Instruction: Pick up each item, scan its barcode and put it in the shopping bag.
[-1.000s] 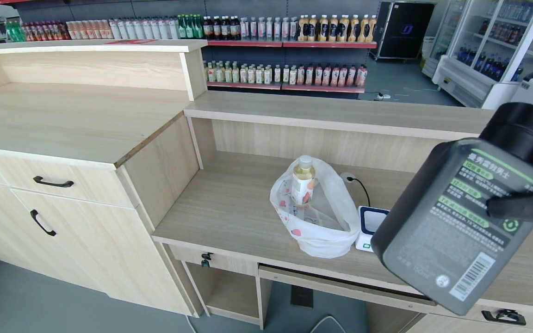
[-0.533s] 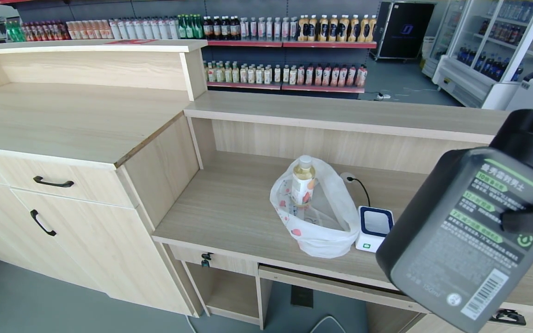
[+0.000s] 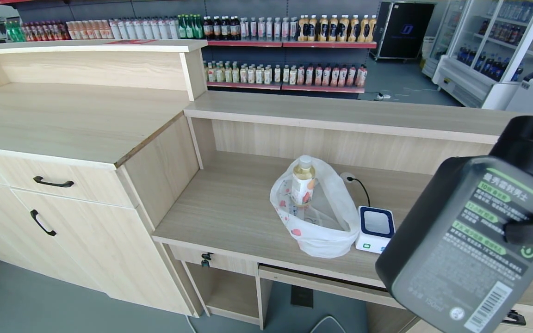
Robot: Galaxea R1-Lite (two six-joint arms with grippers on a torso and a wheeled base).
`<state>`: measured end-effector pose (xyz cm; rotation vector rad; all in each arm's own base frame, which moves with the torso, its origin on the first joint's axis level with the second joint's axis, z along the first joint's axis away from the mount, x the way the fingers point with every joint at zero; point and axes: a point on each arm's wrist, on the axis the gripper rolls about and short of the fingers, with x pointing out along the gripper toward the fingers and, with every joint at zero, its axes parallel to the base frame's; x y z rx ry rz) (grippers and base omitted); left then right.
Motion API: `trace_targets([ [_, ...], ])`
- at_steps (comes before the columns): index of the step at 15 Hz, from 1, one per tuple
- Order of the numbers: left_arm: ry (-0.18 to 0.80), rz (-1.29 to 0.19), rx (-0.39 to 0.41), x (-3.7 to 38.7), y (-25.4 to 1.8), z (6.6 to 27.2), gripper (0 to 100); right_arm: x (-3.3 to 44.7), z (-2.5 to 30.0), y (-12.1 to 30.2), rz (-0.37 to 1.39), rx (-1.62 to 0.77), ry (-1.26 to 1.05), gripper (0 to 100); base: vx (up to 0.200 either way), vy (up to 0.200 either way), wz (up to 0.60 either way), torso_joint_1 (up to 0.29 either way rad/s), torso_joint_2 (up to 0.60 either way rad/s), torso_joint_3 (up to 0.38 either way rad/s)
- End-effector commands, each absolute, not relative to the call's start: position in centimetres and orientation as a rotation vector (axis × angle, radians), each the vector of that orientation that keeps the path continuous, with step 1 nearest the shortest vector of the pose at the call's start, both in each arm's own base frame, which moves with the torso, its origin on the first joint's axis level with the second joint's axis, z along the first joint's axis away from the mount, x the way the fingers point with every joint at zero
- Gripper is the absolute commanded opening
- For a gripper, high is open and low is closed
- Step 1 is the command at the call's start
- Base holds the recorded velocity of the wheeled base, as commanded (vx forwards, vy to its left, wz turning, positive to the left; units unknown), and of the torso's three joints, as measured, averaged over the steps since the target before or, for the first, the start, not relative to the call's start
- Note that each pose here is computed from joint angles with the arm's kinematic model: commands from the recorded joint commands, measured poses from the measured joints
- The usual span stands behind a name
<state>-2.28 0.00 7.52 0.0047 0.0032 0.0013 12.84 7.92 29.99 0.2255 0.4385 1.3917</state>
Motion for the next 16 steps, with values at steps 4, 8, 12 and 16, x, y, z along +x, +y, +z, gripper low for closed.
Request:
trace_targets([
  [4, 0.005, 0.002, 0.005, -2.3, 0.0, 7.5, 100, 12.9, 29.8, 8.0, 1.392, 0.227, 0.444, 0, 0.000, 0.000, 0.00, 0.000, 0.00, 0.000],
  [8, 0.005, 0.002, 0.005, -2.3, 0.0, 7.5, 100, 13.2, 29.7, 7.9, 1.371, 0.212, 0.432, 0, 0.000, 0.000, 0.00, 0.000, 0.00, 0.000],
  [12, 0.005, 0.002, 0.005, -2.3, 0.0, 7.5, 100, 20.0, 23.4, 2.6, 0.890, -0.554, 0.179, 0, 0.000, 0.000, 0.00, 0.000, 0.00, 0.000],
  [16, 0.005, 0.002, 0.005, -2.3, 0.0, 7.5, 100, 24.6, 19.8, -4.3, 0.635, -1.073, -0.049, 0, 0.000, 0.000, 0.00, 0.000, 0.00, 0.000],
])
